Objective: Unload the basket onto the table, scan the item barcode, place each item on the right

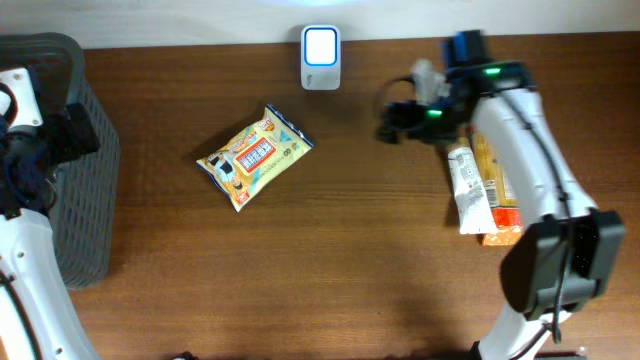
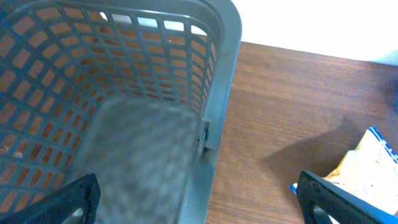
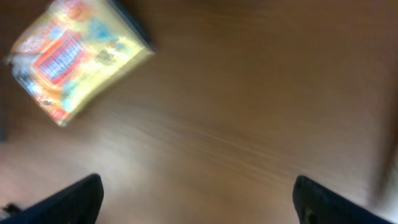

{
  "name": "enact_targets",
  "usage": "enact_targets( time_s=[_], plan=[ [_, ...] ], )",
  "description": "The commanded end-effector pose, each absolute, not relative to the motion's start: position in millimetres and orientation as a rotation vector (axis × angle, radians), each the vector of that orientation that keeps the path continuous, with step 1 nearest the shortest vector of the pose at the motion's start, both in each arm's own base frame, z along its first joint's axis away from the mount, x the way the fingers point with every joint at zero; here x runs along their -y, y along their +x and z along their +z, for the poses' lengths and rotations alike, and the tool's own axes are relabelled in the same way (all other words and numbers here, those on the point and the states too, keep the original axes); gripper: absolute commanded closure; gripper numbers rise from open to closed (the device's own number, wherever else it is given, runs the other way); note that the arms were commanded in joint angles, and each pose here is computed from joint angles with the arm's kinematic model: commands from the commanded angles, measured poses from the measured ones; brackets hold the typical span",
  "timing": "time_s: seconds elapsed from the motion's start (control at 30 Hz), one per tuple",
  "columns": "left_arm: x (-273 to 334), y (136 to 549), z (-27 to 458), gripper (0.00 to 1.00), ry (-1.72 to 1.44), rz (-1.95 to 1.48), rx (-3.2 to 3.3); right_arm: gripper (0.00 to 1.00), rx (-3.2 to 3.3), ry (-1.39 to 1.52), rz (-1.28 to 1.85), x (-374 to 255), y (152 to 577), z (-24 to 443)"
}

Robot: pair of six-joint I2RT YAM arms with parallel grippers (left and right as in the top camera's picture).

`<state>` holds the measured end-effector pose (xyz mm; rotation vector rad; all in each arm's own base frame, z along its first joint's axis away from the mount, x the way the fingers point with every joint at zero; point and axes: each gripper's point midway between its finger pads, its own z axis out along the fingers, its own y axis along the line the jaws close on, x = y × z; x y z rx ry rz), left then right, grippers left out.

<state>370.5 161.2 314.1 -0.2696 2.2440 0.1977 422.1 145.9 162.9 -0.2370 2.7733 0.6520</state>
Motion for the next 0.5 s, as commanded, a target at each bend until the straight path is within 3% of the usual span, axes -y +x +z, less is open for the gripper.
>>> enact_targets(
  time_s=[0.0,0.13,0.23,0.47],
  plan=[
    [-161,369,320,0.01,-0.25,0.206,-2.231,0.0,-2.606,-0.618,0.654,-269,419,151],
    [-161,369,320,0.01,-0.25,0.206,-2.23,0.01,-2.303,-0.932,0.209,-379,418,108],
    [-161,369,320,0.01,-0.25,0.206,-2.231,0.01,-2.162,-1.091,0.168,-424,409,81],
    [-161,369,320,0.01,-0.25,0.206,-2.231,0.01,-2.107,-1.189,0.059,-444,405,25]
  ],
)
